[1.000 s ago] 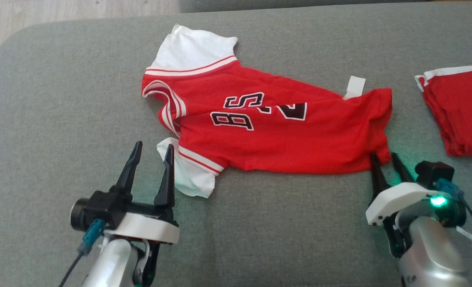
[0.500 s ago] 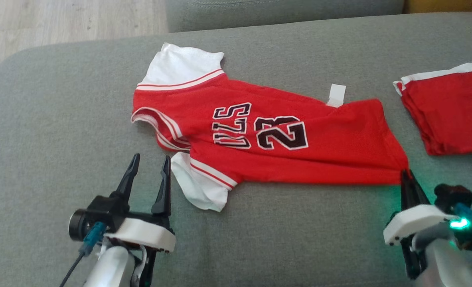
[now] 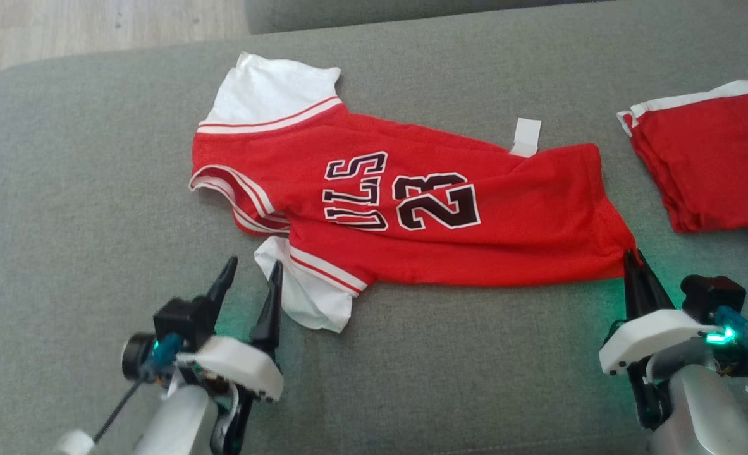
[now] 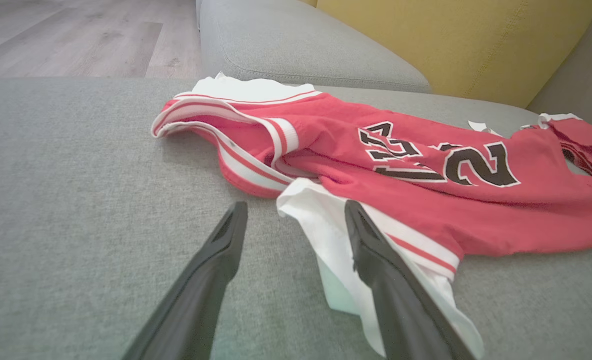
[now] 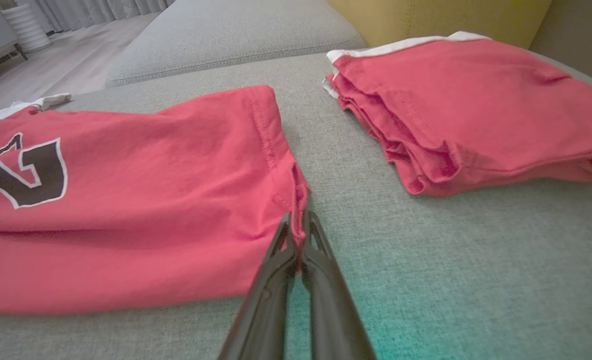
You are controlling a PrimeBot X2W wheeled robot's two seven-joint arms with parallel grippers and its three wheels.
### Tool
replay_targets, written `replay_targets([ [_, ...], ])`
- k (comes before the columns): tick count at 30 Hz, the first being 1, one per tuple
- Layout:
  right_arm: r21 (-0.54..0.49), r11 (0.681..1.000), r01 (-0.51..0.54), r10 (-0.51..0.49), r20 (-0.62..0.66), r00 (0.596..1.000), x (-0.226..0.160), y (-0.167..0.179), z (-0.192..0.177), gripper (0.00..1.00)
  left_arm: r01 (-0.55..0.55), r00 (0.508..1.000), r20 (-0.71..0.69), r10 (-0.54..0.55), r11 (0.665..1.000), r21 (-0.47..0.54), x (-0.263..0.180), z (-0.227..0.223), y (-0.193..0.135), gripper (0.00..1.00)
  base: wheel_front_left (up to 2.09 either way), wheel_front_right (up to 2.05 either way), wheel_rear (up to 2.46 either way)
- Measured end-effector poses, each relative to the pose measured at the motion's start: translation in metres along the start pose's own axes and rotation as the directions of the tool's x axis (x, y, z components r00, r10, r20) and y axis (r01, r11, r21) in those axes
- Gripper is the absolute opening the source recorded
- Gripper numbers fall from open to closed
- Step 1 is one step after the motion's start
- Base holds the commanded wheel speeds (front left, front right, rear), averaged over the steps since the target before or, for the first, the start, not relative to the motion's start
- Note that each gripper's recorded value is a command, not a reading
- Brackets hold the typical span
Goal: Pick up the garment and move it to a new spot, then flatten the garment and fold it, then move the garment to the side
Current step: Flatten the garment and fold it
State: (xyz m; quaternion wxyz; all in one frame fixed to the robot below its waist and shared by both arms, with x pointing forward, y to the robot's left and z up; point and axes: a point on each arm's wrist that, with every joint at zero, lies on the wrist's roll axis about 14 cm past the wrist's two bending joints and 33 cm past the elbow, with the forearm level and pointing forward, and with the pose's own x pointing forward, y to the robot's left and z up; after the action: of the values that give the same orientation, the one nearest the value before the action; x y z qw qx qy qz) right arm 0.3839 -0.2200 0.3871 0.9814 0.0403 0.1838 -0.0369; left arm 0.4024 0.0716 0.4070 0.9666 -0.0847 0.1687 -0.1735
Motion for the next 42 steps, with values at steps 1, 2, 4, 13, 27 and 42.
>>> replay_targets([
  [1, 0.004, 1.0, 0.0, 0.0, -0.004, 1.0, 0.001, 0.0, -0.001, 0.0, 0.001, 1.0, 0.001, -0.001, 1.0, 0.001, 0.003, 0.001, 0.0, 1.0, 0.0, 0.0, 0.0],
  [2, 0.005, 1.0, -0.001, 0.001, -0.006, 1.0, 0.001, 0.0, -0.001, 0.0, 0.003, 1.0, 0.003, -0.003, 1.0, 0.002, 0.006, 0.003, 0.0, 1.0, 0.0, 0.0, 0.0],
  [4, 0.003, 1.0, -0.003, 0.003, -0.009, 1.0, 0.001, 0.001, -0.002, 0.0, 0.006, 1.0, 0.001, -0.006, 1.0, -0.008, 0.012, 0.005, 0.0, 1.0, 0.0, 0.0, 0.0],
  [13, 0.006, 1.0, 0.004, -0.003, -0.016, 1.0, 0.0, -0.002, -0.005, 0.0, 0.034, 0.998, -0.049, -0.036, 0.999, -0.027, 0.023, -0.004, -0.005, 1.0, 0.0, 0.0, 0.0],
  [27, 0.01, 1.0, 0.001, 0.0, -0.015, 1.0, 0.0, -0.001, -0.004, 0.0, 0.045, 0.995, -0.082, -0.048, 0.998, -0.038, 0.027, -0.009, -0.008, 0.0, 0.0, 0.0, 0.0],
  [42, 0.014, 0.999, -0.045, 0.043, 0.11, 0.993, 0.004, 0.015, 0.034, 0.0, -0.001, 0.974, 0.228, 0.012, 0.999, -0.048, 0.014, 0.065, 0.006, 0.0, 0.0, 0.0, 0.0],
])
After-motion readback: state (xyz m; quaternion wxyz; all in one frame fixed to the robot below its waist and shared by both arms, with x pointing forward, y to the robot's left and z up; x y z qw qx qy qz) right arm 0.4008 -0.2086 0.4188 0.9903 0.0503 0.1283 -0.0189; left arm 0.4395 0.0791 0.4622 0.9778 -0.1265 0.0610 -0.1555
